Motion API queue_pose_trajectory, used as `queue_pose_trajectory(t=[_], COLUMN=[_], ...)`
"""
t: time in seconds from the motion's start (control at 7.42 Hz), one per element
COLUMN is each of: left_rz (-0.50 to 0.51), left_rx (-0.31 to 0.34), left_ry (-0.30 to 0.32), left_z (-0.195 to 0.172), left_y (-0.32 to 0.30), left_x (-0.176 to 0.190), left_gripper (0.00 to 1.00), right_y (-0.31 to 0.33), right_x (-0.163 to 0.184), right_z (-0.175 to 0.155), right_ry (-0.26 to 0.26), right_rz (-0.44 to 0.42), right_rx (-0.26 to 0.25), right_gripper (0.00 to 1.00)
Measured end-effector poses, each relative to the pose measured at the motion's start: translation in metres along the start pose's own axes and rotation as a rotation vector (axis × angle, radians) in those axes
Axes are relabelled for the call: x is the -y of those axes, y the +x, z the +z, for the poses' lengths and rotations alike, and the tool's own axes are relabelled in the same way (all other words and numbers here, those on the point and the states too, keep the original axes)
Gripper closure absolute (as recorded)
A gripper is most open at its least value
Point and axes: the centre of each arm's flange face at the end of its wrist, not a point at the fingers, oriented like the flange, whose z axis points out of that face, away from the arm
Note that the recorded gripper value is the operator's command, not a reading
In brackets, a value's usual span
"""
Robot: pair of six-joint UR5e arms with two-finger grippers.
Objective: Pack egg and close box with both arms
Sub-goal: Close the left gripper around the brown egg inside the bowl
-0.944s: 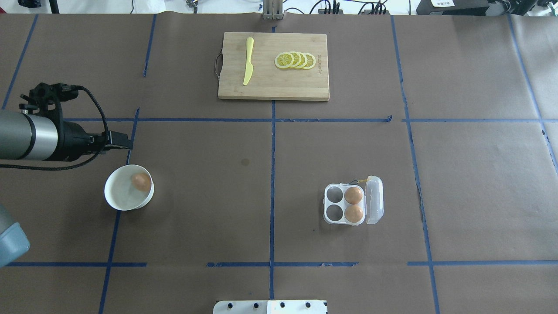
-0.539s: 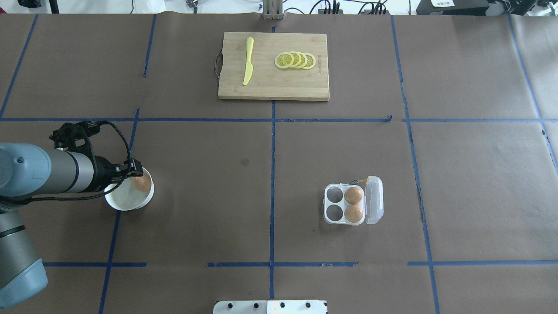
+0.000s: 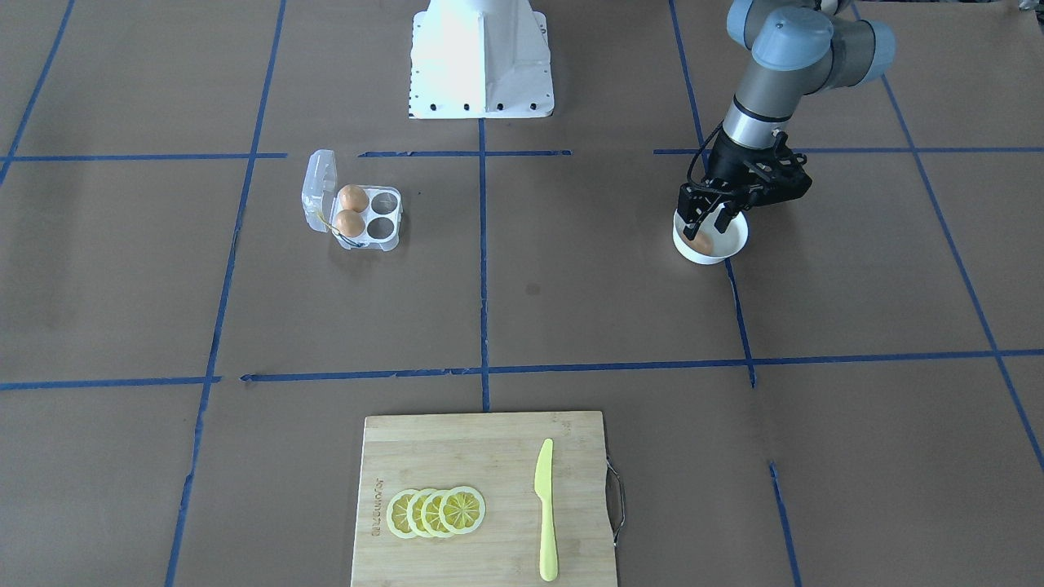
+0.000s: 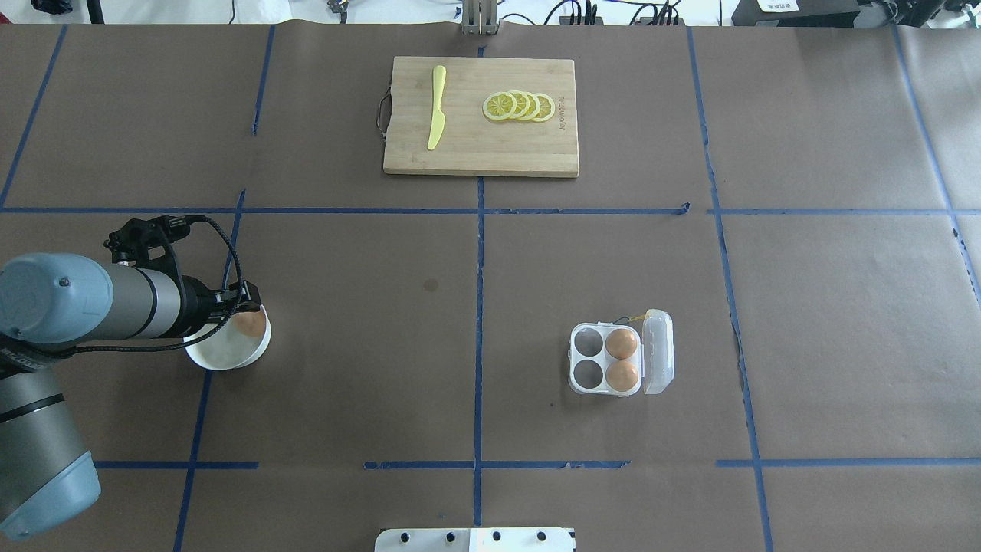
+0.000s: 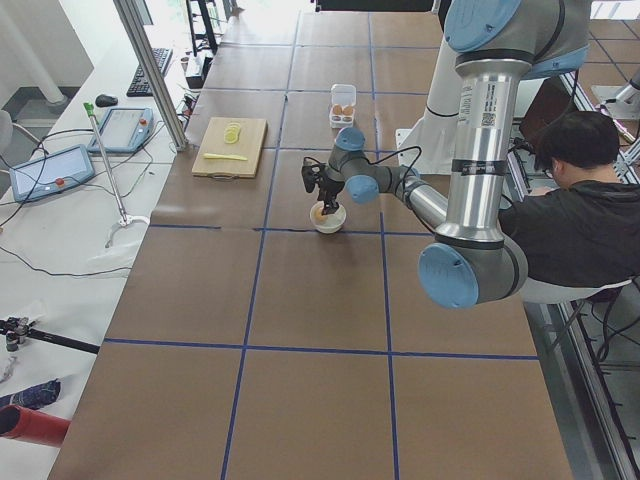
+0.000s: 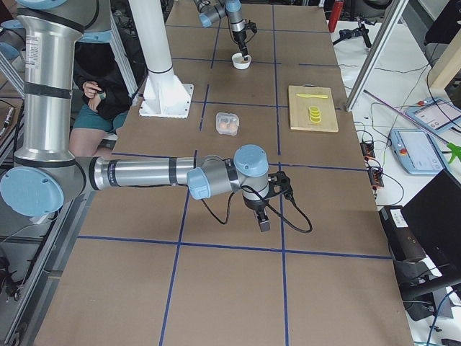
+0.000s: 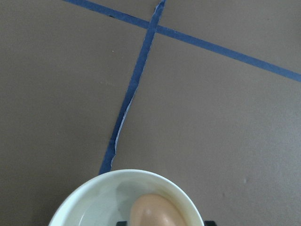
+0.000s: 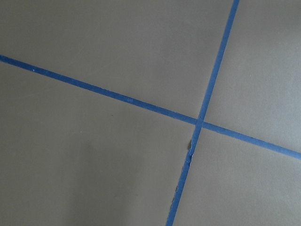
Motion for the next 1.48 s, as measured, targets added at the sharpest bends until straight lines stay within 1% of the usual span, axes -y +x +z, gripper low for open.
queue_pose_trajectory(t=[0.54, 1.48], left_rz=[0.013, 0.025], left_rx=[0.022, 0.053], left_ry=[-0.015, -0.026], left_z=[0.013, 0.031], left_y=[-0.004, -0.011], left_x=[-0.009, -0.014], left_gripper=[0.37, 0.37], right_y=[0.0, 0.0], right_x=[0.0, -0.001], right_z=[0.0, 0.0], right_ry=[0.0, -0.001], right_rz=[0.0, 0.001], right_rx=[0.0, 0.0], right_gripper=[0.0, 0.0])
